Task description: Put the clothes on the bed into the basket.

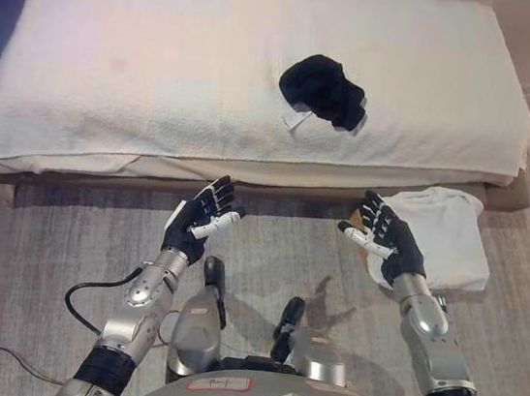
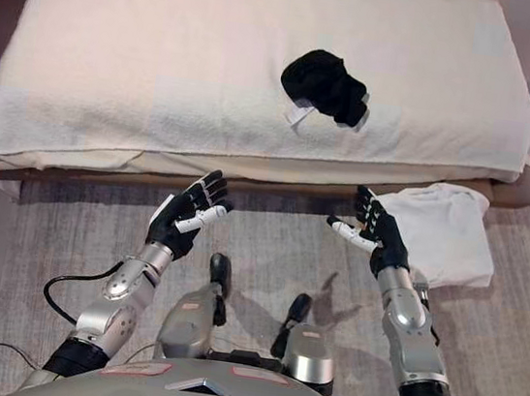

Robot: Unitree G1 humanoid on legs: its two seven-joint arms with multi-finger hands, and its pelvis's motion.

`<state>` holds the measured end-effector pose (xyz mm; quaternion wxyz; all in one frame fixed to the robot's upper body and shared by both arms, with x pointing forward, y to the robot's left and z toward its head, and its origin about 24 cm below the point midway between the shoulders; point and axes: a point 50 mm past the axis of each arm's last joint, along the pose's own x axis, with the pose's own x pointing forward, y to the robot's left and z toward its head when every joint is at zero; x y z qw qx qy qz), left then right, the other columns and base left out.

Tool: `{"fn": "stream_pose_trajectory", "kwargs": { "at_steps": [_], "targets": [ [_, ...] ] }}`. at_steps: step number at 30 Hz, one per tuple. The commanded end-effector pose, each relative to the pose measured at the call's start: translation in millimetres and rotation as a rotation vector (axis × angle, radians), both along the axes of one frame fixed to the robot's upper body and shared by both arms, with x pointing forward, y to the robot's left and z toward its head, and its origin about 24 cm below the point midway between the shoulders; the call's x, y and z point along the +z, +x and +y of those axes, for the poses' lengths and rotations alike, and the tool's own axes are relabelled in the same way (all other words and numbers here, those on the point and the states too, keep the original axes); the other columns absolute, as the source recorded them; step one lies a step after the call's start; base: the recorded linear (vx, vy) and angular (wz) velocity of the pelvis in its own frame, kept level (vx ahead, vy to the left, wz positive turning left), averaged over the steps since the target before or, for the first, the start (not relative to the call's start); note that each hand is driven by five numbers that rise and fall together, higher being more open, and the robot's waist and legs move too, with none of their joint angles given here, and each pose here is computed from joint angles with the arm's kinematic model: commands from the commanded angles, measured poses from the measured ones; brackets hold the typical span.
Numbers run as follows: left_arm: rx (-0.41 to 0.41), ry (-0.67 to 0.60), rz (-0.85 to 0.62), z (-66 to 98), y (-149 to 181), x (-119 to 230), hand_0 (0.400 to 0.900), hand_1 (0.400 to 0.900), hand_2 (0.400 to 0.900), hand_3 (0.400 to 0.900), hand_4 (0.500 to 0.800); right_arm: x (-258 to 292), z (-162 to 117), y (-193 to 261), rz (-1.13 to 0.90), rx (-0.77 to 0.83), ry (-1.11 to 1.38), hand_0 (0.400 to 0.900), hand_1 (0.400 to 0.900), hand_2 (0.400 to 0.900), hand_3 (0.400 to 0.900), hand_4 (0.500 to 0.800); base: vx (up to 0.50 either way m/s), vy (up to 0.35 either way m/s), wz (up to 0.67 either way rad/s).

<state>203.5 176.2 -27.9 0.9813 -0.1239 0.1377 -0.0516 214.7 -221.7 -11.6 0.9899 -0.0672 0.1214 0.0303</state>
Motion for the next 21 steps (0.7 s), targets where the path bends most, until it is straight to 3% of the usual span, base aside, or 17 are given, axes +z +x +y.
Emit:
{"fn": "stream_pose_trajectory", "kwargs": {
  "at_steps": [1, 13, 21],
  "targets": [
    [0.035, 0.0, -0.264, 12.8, 19, 48, 0.9, 0.9, 0.9, 0.9, 0.8, 42, 14, 31, -0.245, 0.052, 0.02, 0.9, 0.9, 0.9, 0.9, 0.8, 0.365, 0.173, -0.13],
    [0.024, 0.108, -0.333, 23.3, 35, 69, 0.9, 0.9, 0.9, 0.9, 0.8, 39, 41, 40, -0.243, 0.087, 0.082, 0.9, 0.9, 0.9, 0.9, 0.8, 0.317, 0.312, 0.06],
    [0.041, 0.106, -0.348, 21.3, 42, 71, 0.9, 0.9, 0.9, 0.9, 0.8, 50, 34, 46, -0.283, 0.047, 0.065, 0.9, 0.9, 0.9, 0.9, 0.8, 0.226, -0.029, -0.11]
  ]
}}
